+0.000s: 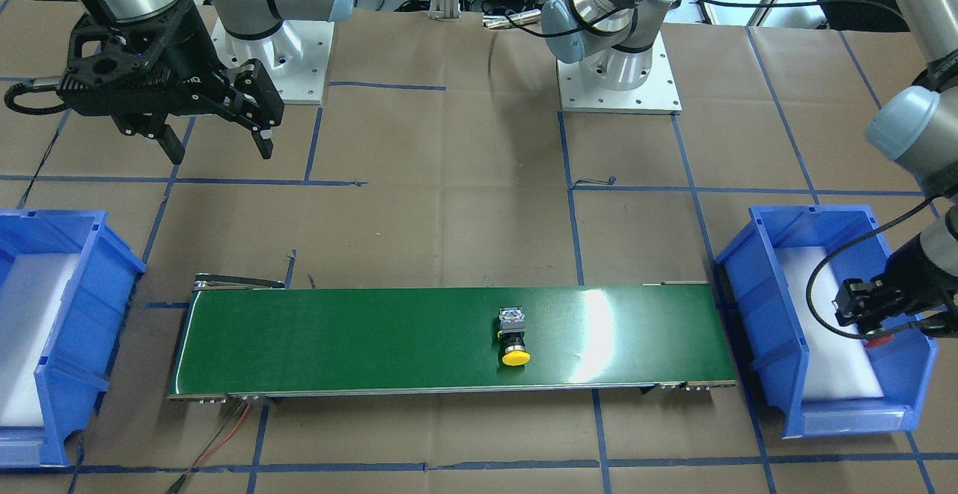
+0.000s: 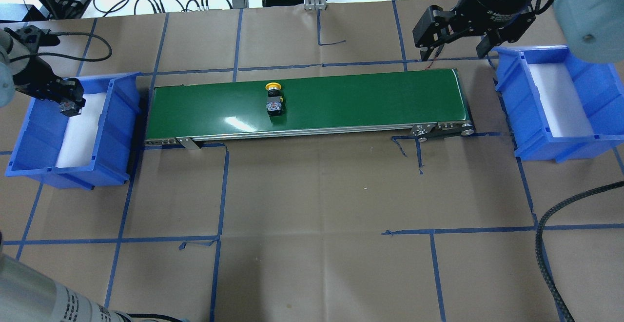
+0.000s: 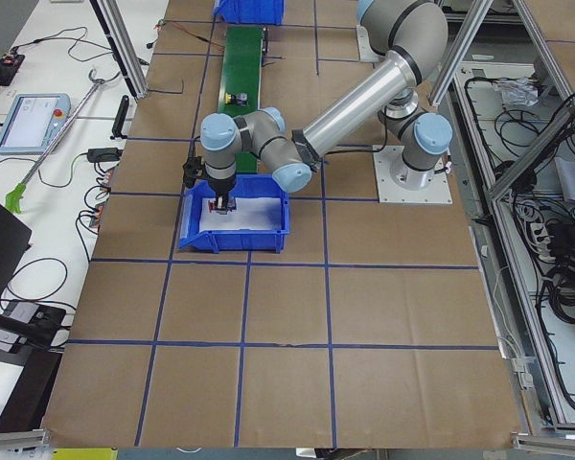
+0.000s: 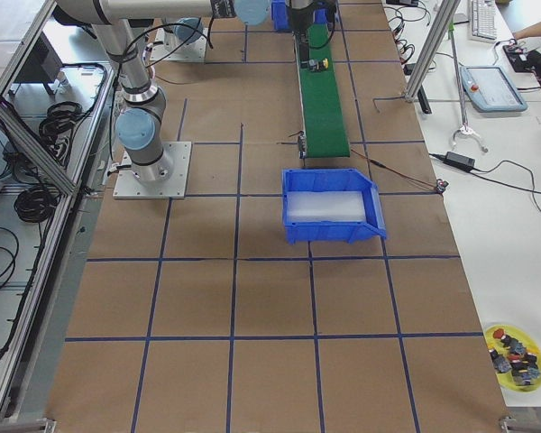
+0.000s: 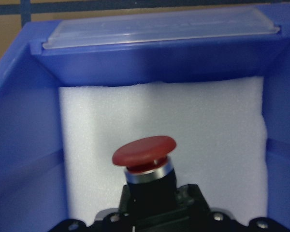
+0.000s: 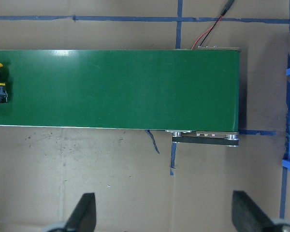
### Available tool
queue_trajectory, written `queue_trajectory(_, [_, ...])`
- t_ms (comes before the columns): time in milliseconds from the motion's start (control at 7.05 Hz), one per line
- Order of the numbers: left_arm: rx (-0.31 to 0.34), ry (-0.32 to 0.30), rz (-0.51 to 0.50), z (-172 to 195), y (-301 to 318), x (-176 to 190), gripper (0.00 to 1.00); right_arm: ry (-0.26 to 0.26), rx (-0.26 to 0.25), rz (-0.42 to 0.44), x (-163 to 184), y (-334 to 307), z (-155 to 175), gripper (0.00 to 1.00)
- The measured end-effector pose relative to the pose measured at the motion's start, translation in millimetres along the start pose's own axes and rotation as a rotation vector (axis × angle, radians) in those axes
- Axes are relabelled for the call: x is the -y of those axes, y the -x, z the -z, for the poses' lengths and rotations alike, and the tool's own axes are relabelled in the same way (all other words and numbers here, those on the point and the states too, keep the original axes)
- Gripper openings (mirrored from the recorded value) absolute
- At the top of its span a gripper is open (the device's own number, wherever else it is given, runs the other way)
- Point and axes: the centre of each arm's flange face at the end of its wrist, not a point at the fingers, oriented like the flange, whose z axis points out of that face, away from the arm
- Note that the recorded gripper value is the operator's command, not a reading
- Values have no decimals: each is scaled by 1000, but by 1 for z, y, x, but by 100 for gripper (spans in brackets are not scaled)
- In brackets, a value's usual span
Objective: Transport two buttons from left to right
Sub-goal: 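Lower the left gripper into the bin and grasp the red button, then carry the red button onto the conveyor near its start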
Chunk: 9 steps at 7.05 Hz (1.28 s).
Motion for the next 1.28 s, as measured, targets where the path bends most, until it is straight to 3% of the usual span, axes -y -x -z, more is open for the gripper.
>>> queue_trajectory(284, [-19, 35, -1, 62, -4, -2, 8, -1, 0, 0, 0, 0, 1, 100])
queue_trajectory(567, [-32, 47, -45, 90, -39, 7, 8, -2, 0, 0, 0, 0, 1, 100])
queue_trajectory(851, [-39, 52, -105, 103, -114, 16, 8, -3, 0, 1, -1, 0, 2, 100])
queue_trajectory(1276, [-47, 68, -117, 98, -207, 20, 8, -2, 0, 1, 0, 0, 1, 100])
